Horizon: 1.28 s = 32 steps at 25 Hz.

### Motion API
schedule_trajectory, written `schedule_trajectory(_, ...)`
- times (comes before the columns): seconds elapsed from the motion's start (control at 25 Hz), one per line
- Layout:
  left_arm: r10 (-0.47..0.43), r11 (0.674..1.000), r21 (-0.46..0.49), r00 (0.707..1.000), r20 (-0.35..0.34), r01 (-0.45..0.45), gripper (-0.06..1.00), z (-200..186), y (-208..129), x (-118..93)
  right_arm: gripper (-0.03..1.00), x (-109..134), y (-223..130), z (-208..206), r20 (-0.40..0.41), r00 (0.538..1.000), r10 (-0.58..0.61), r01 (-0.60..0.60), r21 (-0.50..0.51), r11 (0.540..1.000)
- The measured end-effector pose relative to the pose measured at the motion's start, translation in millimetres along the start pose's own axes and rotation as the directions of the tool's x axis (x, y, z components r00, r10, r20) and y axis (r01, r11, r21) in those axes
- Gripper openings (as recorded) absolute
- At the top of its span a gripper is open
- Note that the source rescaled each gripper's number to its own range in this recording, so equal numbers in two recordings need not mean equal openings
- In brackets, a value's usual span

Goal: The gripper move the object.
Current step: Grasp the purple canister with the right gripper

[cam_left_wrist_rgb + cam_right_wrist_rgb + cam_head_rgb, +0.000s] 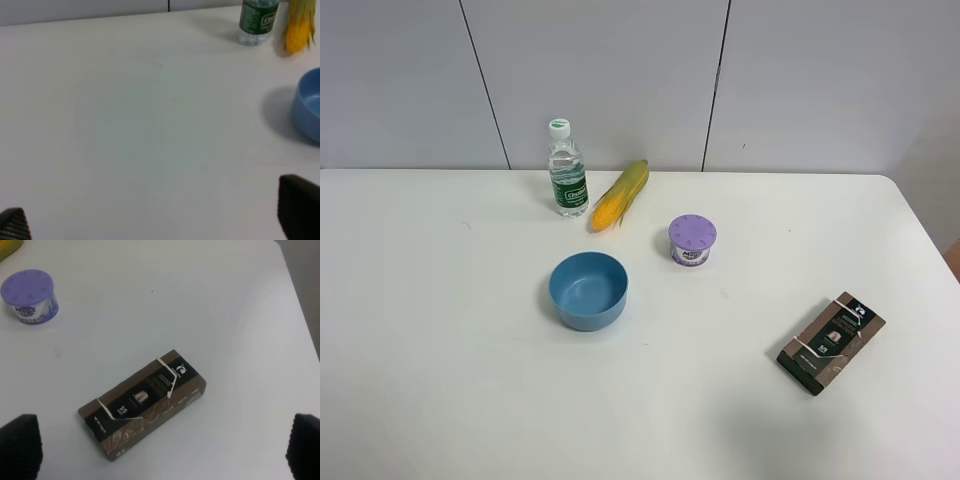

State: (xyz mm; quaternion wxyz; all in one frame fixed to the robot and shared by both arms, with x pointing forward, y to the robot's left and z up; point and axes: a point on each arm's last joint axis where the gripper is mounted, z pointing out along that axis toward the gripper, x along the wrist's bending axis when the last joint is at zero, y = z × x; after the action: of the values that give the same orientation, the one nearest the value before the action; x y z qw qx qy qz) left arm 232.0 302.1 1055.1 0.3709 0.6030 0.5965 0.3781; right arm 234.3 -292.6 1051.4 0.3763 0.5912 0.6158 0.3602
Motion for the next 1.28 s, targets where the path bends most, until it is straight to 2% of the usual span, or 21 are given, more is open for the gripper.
schedule_trajectory(0.2, 0.0, 1.0, 0.0, 1.0, 0.0, 0.0, 1.0, 0.0, 0.0, 0.0, 1.0, 2.9, 2.4, 3.1, -0.037, 0.999, 0.007, -0.007, 0.02, 1.0)
schedule_trajectory(0.36, 0.0, 1.0, 0.0, 1.0, 0.0, 0.0, 1.0, 0.0, 0.0, 0.0, 1.0, 7.4, 29.6, 27.3, -0.145, 0.989, -0.029, 0.05, 0.144, 0.988)
schedule_trajectory(0.56, 0.0, 1.0, 0.0, 1.0, 0.0, 0.0, 1.0, 0.0, 0.0, 0.0, 1.0, 14.2, 79.8, 65.7, -0.299, 0.951, -0.08, 0.136, 0.172, 0.976)
schedule_trajectory(0.76, 0.0, 1.0, 0.0, 1.0, 0.0, 0.0, 1.0, 0.0, 0.0, 0.0, 1.0, 17.0, 119.9, 123.3, -0.414, 0.906, -0.087, 0.211, 0.266, 0.941)
schedule_trajectory(0.92, 0.0, 1.0, 0.0, 1.0, 0.0, 0.0, 1.0, 0.0, 0.0, 0.0, 1.0, 15.8, 139.2, 183.1, -0.453, 0.891, -0.032, 0.228, 0.387, 0.894)
schedule_trajectory(1.0, 0.0, 1.0, 0.0, 1.0, 0.0, 0.0, 1.0, 0.0, 0.0, 0.0, 1.0, 17.9, 146.6, 205.8, -0.472, 0.881, -0.027, 0.249, 0.415, 0.875)
schedule_trajectory(1.16, 0.0, 1.0, 0.0, 1.0, 0.0, 0.0, 1.0, 0.0, 0.0, 0.0, 1.0, 36.0, 161.5, 240.7, -0.516, 0.851, -0.099, 0.344, 0.405, 0.847)
schedule_trajectory(1.28, 0.0, 1.0, 0.0, 1.0, 0.0, 0.0, 1.0, 0.0, 0.0, 0.0, 1.0, 62.6, 164.4, 264.3, -0.555, 0.816, -0.161, 0.429, 0.396, 0.812)
